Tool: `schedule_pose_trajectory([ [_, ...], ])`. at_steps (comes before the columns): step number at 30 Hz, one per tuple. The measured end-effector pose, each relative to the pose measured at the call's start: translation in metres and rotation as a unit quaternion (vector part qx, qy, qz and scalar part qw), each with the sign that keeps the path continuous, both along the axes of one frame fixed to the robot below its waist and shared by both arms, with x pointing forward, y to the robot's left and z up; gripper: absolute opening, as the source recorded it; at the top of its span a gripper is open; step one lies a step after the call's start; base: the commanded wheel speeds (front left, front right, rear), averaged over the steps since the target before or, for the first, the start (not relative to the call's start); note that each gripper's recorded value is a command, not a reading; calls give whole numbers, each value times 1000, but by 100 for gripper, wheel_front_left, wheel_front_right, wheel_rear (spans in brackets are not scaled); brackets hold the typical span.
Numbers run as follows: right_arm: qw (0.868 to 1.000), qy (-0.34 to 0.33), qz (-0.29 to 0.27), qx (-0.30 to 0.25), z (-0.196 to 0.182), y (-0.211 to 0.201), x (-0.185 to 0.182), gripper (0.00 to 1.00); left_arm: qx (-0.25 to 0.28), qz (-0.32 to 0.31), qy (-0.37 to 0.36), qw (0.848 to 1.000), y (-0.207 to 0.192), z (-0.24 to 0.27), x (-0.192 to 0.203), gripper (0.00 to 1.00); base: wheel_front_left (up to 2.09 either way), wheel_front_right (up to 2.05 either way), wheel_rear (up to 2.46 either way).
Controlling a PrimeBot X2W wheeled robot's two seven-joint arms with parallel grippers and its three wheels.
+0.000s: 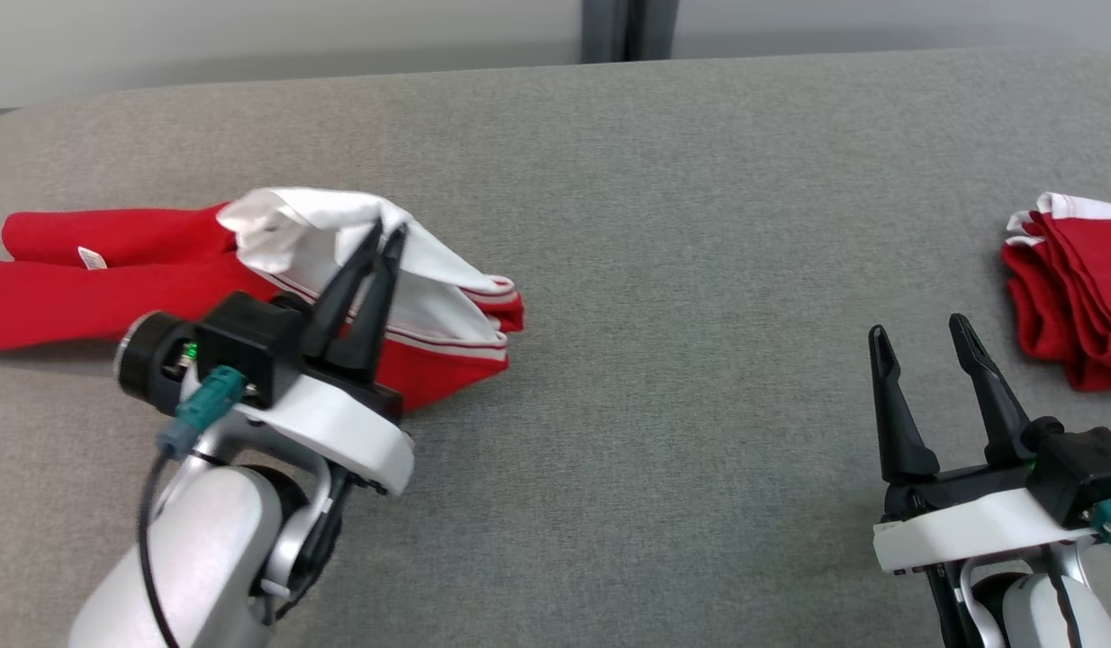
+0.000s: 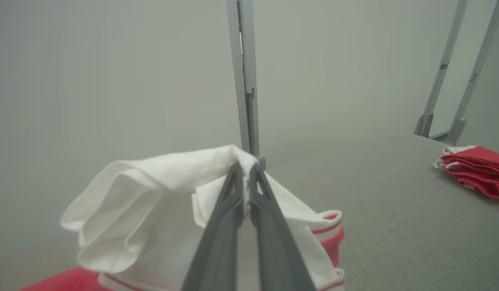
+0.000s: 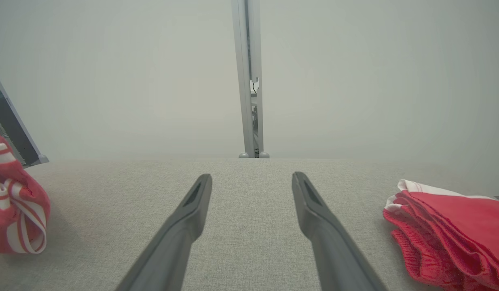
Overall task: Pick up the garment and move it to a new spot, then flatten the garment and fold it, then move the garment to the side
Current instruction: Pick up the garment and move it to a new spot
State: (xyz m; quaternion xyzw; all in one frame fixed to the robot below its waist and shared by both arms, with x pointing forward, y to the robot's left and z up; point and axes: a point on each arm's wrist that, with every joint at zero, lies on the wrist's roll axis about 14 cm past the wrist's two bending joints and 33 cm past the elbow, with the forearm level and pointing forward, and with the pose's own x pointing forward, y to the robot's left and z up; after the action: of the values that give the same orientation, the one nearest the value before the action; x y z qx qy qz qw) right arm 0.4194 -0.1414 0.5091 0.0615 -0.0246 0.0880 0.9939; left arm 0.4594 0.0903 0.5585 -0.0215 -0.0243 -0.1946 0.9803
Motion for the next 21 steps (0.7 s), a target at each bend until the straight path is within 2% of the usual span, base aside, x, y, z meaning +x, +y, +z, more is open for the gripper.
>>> schedule_pose_trajectory([
  [8, 999, 3, -48, 5, -5, -32, -11, 100, -29, -138, 57, 988, -98, -29, -23, 0, 0, 0, 0],
  [15, 995, 9, -96, 2, -9, -64, -25, 100, -43, -270, 62, 960, -182, -28, -48, 0, 0, 0, 0],
  [21, 992, 23, -127, 0, -19, -83, -34, 100, -47, -328, 68, 941, -228, -33, -48, 0, 0, 0, 0],
])
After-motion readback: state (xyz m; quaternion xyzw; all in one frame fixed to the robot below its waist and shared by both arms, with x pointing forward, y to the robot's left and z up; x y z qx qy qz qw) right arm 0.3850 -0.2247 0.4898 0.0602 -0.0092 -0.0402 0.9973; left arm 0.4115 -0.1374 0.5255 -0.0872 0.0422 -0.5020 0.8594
